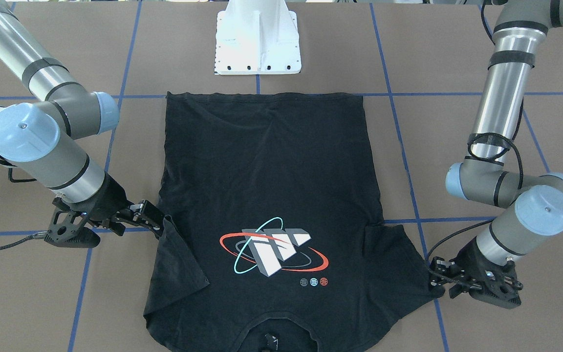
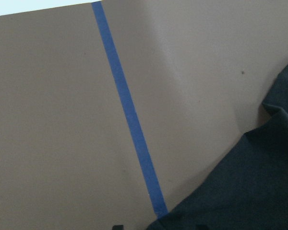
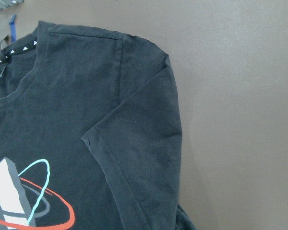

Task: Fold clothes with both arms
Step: 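Bring the left gripper toward the other shoulder while the right gripper holds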

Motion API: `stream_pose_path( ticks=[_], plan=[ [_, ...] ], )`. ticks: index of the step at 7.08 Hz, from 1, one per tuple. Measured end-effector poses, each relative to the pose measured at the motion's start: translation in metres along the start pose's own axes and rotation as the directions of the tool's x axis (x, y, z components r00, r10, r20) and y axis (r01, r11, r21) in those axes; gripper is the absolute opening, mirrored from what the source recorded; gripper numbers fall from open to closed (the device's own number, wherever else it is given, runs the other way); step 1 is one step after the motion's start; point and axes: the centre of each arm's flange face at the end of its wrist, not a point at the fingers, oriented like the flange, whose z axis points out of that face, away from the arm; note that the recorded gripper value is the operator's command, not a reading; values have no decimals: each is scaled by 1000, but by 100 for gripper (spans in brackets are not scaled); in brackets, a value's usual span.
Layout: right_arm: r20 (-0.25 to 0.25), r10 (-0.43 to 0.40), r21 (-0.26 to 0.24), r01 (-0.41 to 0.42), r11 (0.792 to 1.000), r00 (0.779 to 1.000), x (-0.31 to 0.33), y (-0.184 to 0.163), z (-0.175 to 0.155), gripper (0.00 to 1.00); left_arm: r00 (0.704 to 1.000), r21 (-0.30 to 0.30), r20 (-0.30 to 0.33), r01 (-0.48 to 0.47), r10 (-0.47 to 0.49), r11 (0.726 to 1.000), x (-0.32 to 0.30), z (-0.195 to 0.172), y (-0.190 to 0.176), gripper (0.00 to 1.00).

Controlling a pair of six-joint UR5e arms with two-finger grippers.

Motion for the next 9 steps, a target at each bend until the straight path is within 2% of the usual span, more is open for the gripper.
stream_pose_path(
  ticks=[2, 3, 4, 7, 9],
  plan=[
    [-1, 0, -1, 0, 1000, 1000, 0, 0, 1, 100, 1000, -1, 0, -1, 1, 1000, 0, 1, 1, 37],
    [-1, 0, -1, 0, 1000, 1000, 0, 0, 1, 100, 1000, -2, 2, 0, 0, 1000, -1, 1, 2, 24],
    [-1, -1, -1, 1, 1000, 1000, -1, 0, 1, 100, 1000, -4, 3, 1, -1, 1000, -2, 2, 3, 0],
    [1, -3, 0, 3, 1000, 1000, -4, 0, 1, 100, 1000, 10, 9, 11, -11, 1000, -12, -9, -5, 0],
    [0, -1, -1, 1, 1000, 1000, -4, 0, 1, 100, 999, 36, -43, 8, -6, 999, -1, -48, -31, 0]
  ],
)
